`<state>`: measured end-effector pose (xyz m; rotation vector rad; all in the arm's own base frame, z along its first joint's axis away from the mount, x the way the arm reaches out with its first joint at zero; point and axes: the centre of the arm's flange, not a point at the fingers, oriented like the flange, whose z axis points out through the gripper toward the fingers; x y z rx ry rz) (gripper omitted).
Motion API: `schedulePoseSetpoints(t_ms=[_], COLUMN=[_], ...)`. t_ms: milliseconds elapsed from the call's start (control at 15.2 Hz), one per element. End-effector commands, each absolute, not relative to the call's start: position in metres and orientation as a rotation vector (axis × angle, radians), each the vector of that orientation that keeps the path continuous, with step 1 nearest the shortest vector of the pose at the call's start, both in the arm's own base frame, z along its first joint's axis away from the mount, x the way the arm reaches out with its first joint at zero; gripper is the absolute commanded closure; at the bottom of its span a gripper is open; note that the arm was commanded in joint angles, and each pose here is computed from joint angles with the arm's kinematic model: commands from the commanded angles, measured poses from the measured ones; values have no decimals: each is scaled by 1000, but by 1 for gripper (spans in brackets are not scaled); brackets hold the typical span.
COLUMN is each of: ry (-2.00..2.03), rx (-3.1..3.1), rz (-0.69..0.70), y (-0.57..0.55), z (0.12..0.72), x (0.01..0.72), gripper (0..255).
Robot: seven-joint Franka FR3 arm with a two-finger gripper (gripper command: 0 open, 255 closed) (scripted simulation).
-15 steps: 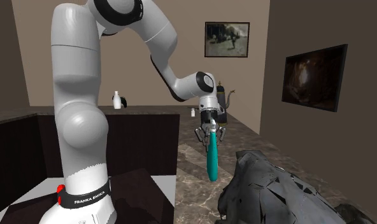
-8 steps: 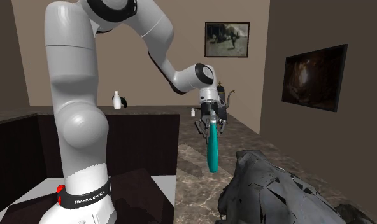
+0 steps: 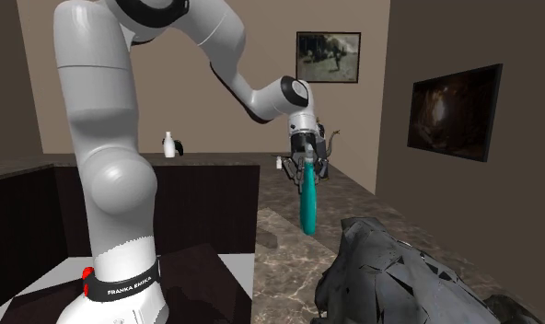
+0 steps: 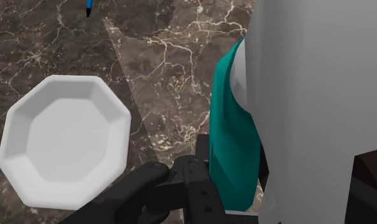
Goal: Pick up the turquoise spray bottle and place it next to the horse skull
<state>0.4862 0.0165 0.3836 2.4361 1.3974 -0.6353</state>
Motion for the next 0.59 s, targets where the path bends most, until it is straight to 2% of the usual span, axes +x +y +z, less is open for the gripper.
schedulePoseSetpoints(t_ms=[0,528], ry=[1397,1397], rx=[2436,2436], rz=[-636,-636], y=[16,16], z=[394,436], x=[485,485], gripper=[255,255])
